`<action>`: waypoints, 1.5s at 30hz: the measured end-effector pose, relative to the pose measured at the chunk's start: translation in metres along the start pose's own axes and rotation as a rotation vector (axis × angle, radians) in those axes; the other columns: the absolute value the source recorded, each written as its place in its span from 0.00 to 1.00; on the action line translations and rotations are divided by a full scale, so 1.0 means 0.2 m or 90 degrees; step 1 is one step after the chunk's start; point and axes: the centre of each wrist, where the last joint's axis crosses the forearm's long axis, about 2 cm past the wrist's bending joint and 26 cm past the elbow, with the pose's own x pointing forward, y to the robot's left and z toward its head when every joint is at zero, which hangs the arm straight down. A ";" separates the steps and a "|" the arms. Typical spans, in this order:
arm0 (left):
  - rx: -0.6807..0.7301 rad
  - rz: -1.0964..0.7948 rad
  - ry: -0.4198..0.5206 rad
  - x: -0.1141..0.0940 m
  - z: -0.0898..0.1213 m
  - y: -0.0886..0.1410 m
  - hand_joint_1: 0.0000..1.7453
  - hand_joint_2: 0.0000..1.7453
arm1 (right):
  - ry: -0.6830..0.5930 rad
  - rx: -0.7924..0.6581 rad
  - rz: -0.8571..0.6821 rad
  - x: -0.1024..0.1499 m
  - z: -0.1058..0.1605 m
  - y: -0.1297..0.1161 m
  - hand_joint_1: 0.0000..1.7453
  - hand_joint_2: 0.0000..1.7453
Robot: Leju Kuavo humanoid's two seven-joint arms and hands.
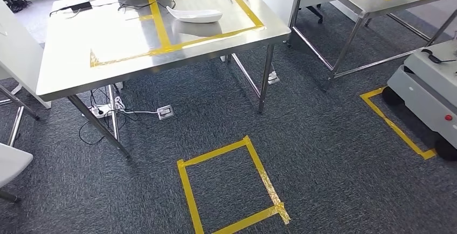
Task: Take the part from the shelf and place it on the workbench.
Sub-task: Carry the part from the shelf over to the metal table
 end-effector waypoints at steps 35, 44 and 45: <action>-0.004 0.002 -0.015 -0.02 0.01 0.00 1.00 1.00 | -0.020 -0.024 -0.054 -0.06 0.00 -0.04 0.00 1.00; 0.005 0.001 0.001 -0.03 0.04 0.01 1.00 1.00 | -0.014 -0.026 -0.070 -0.08 0.00 -0.04 0.00 1.00; 0.004 0.002 0.001 -0.03 0.04 0.00 1.00 1.00 | -0.016 -0.027 -0.071 -0.07 0.00 -0.05 0.00 1.00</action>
